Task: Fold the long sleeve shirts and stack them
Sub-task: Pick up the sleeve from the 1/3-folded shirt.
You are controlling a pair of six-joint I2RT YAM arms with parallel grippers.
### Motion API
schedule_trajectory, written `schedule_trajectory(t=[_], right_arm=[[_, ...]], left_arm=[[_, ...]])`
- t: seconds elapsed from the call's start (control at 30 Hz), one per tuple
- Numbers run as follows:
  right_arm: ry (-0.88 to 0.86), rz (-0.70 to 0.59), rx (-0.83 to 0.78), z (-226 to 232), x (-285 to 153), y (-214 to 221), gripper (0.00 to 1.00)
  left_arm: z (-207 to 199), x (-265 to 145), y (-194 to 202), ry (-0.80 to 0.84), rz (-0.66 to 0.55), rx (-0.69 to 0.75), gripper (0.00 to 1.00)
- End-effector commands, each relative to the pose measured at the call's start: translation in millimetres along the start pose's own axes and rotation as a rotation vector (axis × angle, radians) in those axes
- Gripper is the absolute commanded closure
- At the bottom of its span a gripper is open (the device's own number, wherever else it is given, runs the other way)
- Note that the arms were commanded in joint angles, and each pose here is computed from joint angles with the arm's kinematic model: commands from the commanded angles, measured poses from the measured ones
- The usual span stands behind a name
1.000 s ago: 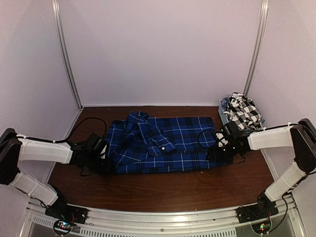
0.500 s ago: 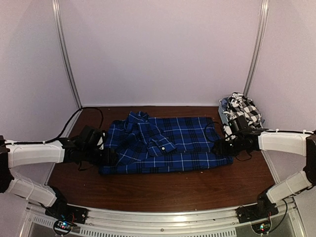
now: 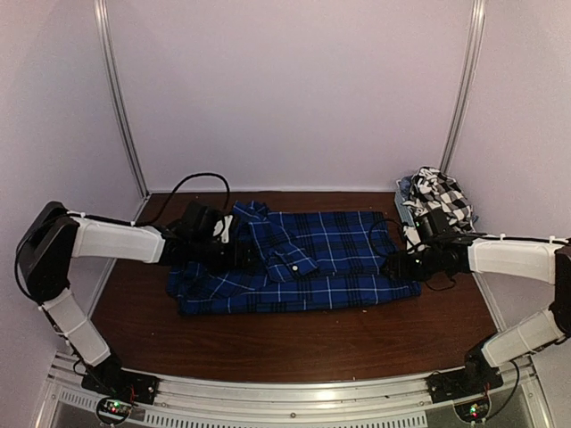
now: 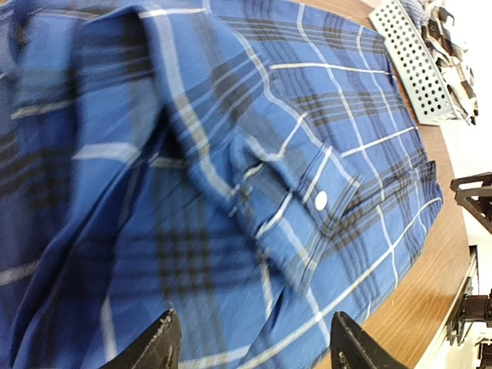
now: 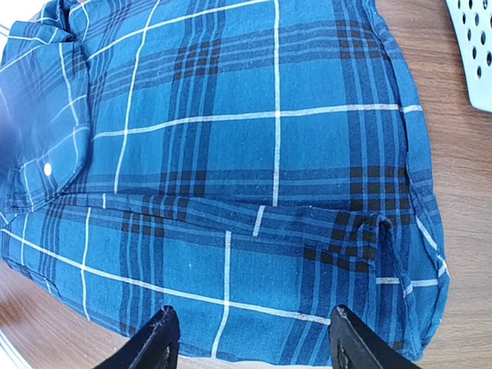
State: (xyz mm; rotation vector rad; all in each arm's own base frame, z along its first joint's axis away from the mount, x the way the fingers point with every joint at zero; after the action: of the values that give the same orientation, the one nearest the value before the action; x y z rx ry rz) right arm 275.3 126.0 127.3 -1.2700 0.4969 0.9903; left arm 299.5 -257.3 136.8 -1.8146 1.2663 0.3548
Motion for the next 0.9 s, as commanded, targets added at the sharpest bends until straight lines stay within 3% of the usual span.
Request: schedule_trajectory(t=[0.0,0.17,0.47,0.87], right_arm=[[-0.015,-0.011,0.0,1,0,2,0.33],[-0.026,-0.011,0.0,3,-1,3,0.33],[-0.03,-0.004,0.002,2,-1,9,0.33],[-0.035,0.011,0.003,2,3,13,0.33]], left_arm=[[-26,26,-11,0.116,0.011,0.018,0.36],[-25,54,-8,0.111,0.041,-0.009,0.46],[-12,80,4,0.05,0.08,-0.026,0.54],[-15,86,2,0.086,0.069,-0.031,0.84]])
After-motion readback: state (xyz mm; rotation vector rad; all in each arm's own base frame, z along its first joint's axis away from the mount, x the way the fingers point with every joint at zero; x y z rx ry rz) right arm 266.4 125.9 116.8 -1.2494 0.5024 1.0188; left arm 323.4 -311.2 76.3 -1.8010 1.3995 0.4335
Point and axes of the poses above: each gripper's point midway between its finger pads, its own x axis out along the fingers, its own z axis along the line the jaws close on, y = z × x, the point moved 6 cm from there along -x, back along the fingers, and after that the axes turned 6 degrees about -x, right-handed, at the moved point
